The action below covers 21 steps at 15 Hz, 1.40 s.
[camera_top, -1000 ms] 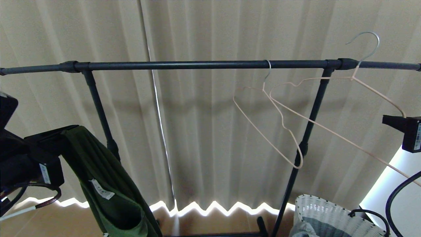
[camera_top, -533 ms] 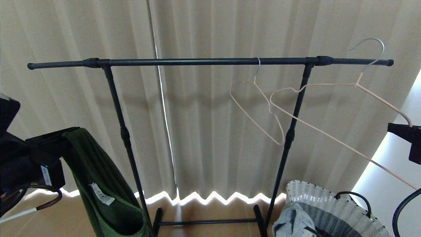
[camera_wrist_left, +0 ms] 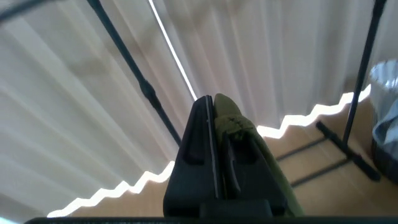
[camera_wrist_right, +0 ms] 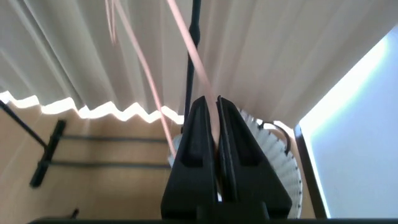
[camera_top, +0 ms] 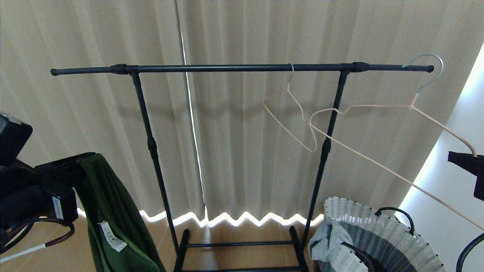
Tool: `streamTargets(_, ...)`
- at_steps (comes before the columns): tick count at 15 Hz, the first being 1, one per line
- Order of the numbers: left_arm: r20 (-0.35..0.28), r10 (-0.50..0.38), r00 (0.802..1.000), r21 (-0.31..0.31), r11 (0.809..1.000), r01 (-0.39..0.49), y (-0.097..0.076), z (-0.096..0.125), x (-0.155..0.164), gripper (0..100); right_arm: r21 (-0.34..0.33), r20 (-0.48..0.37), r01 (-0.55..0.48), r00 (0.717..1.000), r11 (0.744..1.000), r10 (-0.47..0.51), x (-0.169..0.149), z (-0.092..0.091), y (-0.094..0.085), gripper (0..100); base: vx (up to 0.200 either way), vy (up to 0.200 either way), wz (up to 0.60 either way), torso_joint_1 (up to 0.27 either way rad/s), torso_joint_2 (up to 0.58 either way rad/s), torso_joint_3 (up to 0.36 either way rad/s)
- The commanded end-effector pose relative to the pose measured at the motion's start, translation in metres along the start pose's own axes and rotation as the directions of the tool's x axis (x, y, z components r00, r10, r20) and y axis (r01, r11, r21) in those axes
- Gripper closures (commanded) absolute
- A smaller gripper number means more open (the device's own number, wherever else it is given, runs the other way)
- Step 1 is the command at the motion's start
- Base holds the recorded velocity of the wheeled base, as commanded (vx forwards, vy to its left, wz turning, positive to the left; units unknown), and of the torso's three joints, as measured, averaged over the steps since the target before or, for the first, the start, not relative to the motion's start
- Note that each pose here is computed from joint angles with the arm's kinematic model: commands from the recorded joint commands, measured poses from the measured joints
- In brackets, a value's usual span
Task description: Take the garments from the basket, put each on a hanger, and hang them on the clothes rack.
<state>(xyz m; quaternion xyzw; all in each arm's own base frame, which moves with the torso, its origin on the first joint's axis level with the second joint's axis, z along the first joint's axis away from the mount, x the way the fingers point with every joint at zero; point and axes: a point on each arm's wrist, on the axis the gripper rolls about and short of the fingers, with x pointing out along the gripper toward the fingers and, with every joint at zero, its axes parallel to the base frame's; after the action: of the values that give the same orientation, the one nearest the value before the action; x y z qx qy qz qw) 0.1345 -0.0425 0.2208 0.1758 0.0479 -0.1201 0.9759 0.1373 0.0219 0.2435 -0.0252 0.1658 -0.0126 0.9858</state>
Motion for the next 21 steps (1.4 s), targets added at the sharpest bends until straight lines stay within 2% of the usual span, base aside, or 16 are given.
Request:
streamTargets(1, -0.008, -0.003, 1.000, 0.003, 1.000, 0.003, -0.001, -0.003, 0.000, 100, 0.002, 0.004, -0.001, 1.000, 1.000, 0.001, -0.003, -0.003, -0.001, 100, 0.000, 0.000, 0.00, 0.000, 0.00, 0.000)
streamTargets(6, -0.037, -0.013, 0.999, -0.002, 1.000, 0.013, -0.003, -0.005, 0.008, 100, 0.013, 0.009, -0.015, 1.000, 1.000, 0.015, -0.004, -0.005, 0.000, 100, 0.000, 0.000, 0.00, 0.000, 0.00, 0.000)
streamTargets(8, -0.045, -0.014, 0.999, -0.001, 1.000, 0.014, -0.003, -0.005, 0.011, 100, 0.032, 0.045, -0.041, 0.998, 0.999, 0.040, -0.003, -0.002, 0.001, 100, 0.000, 0.000, 0.00, 0.000, 0.00, 0.000)
streamTargets(12, -0.092, 0.003, 0.996, 0.004, 1.000, -0.003, -0.003, 0.007, 0.046, 100, 0.034, 0.086, -0.172, 0.982, 0.985, 0.168, 0.013, 0.006, 0.020, 100, 0.000, 0.000, 0.00, 0.000, 0.00, 0.000)
streamTargets(14, -0.100, 0.022, 0.995, -0.017, 1.000, -0.024, -0.006, 0.018, 0.067, 100, 0.050, 0.084, -0.295, 0.953, 0.954, 0.291, 0.014, 0.004, 0.039, 100, 0.000, 0.000, 0.00, 0.000, 0.00, 0.000)
streamTargets(16, -0.107, -0.012, 0.994, -0.076, 0.997, 0.004, -0.015, 0.029, 0.085, 100, 0.045, 0.049, -0.429, 0.903, 0.902, 0.427, 0.013, -0.007, 0.066, 100, 0.000, 0.000, 0.00, 0.000, 0.00, 0.000)
streamTargets(17, -0.107, -0.012, 0.994, -0.076, 0.997, 0.004, -0.015, 0.029, 0.085, 100, 0.045, 0.049, -0.429, 0.903, 0.902, 0.427, 0.013, -0.007, 0.066, 100, 0.000, 0.000, 0.00, 0.000, 0.00, 0.000)
streamTargets(18, -0.143, -0.007, 0.990, -0.154, 0.988, -0.015, -0.023, 0.043, 0.099, 100, 0.020, 0.050, -0.498, 0.866, 0.867, 0.497, 0.011, -0.016, 0.080, 100, 0.000, 0.000, 0.00, 0.000, 0.00, 0.000)
streamTargets(21, -0.182, 0.012, 0.983, -0.237, 0.970, -0.056, -0.027, 0.060, 0.112, 100, -0.010, 0.034, -0.590, 0.807, 0.807, 0.590, 0.006, -0.026, 0.096, 100, 0.000, 0.000, 0.00, 0.000, 0.00, 0.000)
